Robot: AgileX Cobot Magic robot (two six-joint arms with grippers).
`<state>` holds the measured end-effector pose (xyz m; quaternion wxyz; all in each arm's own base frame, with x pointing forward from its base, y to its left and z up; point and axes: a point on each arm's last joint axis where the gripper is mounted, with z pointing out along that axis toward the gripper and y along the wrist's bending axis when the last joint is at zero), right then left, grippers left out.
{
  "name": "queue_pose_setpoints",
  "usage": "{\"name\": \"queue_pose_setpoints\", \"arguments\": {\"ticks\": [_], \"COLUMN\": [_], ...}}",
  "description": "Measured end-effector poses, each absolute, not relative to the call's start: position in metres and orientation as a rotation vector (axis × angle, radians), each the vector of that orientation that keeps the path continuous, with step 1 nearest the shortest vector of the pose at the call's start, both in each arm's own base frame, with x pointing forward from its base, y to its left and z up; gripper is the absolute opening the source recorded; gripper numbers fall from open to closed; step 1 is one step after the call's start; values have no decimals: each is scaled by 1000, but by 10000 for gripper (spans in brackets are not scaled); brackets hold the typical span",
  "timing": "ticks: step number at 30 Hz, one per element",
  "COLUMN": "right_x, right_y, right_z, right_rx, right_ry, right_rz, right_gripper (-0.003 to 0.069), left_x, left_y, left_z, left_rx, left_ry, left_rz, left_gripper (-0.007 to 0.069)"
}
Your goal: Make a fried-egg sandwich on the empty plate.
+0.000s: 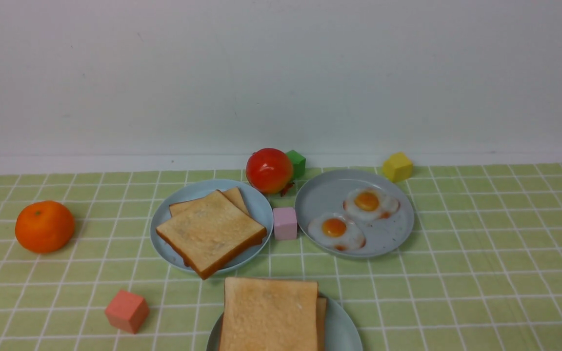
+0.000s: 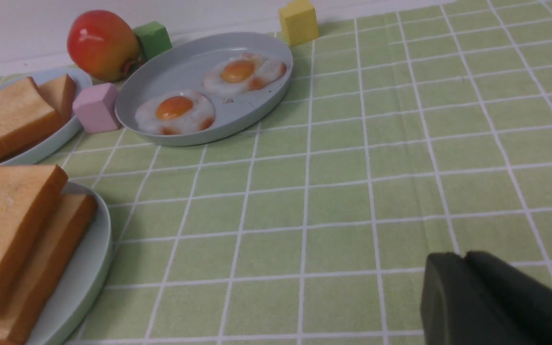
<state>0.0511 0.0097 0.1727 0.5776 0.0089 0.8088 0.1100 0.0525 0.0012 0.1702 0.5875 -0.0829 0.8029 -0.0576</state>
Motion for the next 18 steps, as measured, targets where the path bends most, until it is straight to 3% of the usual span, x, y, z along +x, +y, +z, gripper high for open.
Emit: {"name": "queue_pose_setpoints", "arguments": {"ticks": [18], "right_x": [51], "right_y": [10], "right_z": [173], "right_rx": [21], "right_ry": [1892], "right_rz": [257], "right_gripper": [90], "left_x": [52], "left_y": [1], "left_z": [170], "left_rx": [-193], "left_ry": [1872], "left_rz": [-133], "left_gripper": [41]}}
